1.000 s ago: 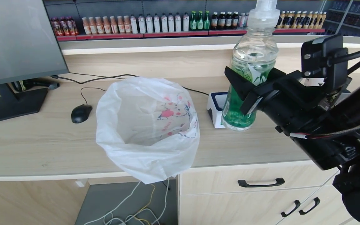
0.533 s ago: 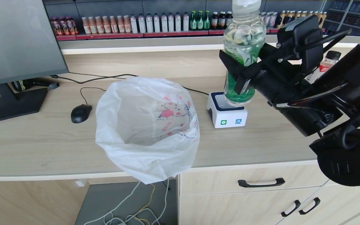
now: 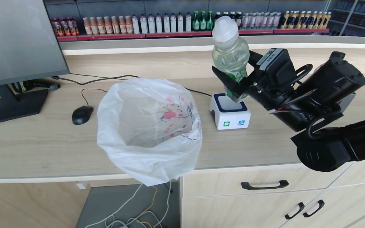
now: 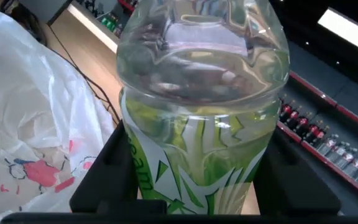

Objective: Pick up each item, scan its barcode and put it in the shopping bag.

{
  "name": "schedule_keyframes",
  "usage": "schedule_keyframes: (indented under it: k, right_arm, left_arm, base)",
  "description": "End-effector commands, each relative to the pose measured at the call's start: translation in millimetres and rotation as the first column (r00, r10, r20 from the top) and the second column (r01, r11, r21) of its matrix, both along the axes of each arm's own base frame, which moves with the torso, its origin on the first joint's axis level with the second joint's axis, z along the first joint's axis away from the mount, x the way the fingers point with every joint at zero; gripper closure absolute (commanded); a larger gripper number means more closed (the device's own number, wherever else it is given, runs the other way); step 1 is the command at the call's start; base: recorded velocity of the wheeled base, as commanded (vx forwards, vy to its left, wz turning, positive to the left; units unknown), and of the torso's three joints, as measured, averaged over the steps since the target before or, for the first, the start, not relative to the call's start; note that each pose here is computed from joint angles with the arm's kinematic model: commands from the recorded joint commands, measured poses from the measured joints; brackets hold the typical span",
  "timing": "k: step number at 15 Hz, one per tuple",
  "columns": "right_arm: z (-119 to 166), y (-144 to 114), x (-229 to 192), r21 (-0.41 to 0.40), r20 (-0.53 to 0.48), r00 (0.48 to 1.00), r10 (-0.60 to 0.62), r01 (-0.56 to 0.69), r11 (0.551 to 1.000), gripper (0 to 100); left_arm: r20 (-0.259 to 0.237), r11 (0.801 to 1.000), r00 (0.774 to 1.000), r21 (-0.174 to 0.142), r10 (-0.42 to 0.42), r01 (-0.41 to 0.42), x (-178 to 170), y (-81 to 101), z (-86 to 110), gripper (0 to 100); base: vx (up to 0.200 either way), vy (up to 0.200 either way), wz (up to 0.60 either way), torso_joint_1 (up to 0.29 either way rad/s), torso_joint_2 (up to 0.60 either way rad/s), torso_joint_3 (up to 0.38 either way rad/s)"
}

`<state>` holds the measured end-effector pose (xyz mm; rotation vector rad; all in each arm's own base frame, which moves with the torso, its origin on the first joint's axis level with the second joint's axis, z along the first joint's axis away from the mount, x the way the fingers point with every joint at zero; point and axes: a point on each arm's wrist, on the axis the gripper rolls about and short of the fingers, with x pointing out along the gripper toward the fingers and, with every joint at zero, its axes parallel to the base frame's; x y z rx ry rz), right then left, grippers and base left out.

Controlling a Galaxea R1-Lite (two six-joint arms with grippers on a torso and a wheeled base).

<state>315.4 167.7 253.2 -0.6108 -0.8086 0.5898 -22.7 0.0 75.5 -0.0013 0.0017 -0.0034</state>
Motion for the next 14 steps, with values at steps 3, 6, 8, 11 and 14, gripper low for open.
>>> schedule_keyframes:
  k: [3,6,8,11,14]
  right_arm:
    - [-5.1,-17.0,22.1,-0.085,0.05,0.998,0.047,-0.043,0.995,100]
    - [-2.3,-25.8,29.2,-0.144,0.112,0.991,0.076,-0.059,0.988,100]
    - [4.2,-26.3,29.9,-0.173,0.159,0.981,0.115,-0.087,0.981,100]
    - [4.4,-36.8,33.1,-0.206,0.174,0.976,0.134,-0.097,0.974,100]
    - [0.0,-39.9,35.4,-0.238,0.169,0.97,0.173,-0.131,0.963,100]
  left_arm:
    - [0.0,1.0,1.0,0.0,0.0,0.0,0.0,0.0,0.0,0]
    - [0.0,1.0,1.0,0.0,0.0,0.0,0.0,0.0,0.0,0]
    - [0.0,1.0,1.0,0.0,0.0,0.0,0.0,0.0,0.0,0]
    - [0.0,1.0,1.0,0.0,0.0,0.0,0.0,0.0,0.0,0]
    - [0.0,1.0,1.0,0.0,0.0,0.0,0.0,0.0,0.0,0]
  base:
    - [0.0,0.0,0.0,0.0,0.0,0.0]
    - [0.0,0.0,0.0,0.0,0.0,0.0]
    - [0.0,0.0,0.0,0.0,0.0,0.0]
    - [0.0,0.0,0.0,0.0,0.0,0.0]
    - [0.0,0.0,0.0,0.0,0.0,0.0]
